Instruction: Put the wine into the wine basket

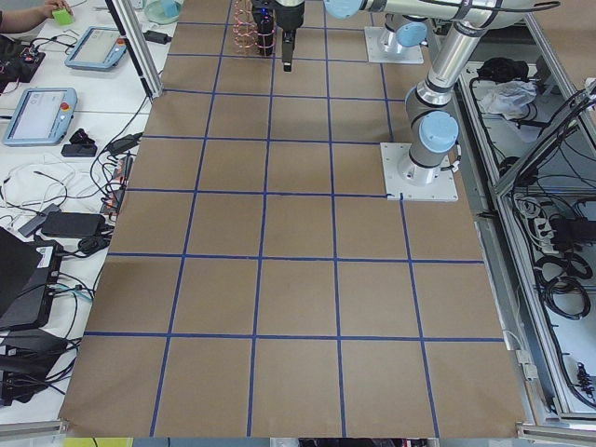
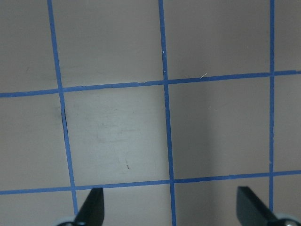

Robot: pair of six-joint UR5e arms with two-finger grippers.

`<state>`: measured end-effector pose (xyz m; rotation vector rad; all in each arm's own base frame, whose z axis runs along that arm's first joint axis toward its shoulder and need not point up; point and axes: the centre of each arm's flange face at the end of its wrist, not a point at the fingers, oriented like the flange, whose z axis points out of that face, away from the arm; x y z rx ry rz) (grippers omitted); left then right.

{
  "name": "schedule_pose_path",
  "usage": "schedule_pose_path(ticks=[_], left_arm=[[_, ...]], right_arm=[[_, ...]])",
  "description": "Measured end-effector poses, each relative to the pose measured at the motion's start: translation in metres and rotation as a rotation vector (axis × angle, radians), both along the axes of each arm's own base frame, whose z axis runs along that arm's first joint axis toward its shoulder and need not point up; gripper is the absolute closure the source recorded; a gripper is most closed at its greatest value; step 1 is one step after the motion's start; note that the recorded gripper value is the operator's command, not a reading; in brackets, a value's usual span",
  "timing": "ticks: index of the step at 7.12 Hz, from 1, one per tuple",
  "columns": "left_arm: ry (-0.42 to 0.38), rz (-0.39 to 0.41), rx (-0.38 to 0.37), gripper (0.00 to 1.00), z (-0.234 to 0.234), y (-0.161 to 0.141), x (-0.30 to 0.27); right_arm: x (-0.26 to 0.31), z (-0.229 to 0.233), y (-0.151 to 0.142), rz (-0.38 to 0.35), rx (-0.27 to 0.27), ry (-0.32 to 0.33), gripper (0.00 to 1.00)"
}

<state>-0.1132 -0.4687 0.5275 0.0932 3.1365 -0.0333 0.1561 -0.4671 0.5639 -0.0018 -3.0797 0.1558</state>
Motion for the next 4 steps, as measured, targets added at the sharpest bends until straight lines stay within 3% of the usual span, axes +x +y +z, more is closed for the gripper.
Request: schedule_pose_path(ticks=[4], left_arm=[[0.001,-0.003,-0.002,0.00,0.0007,0.0001,-0.0014]], right_arm=[[-0.0003,0.0007,-0.0053,0.002,-0.026,-0.001,0.00]])
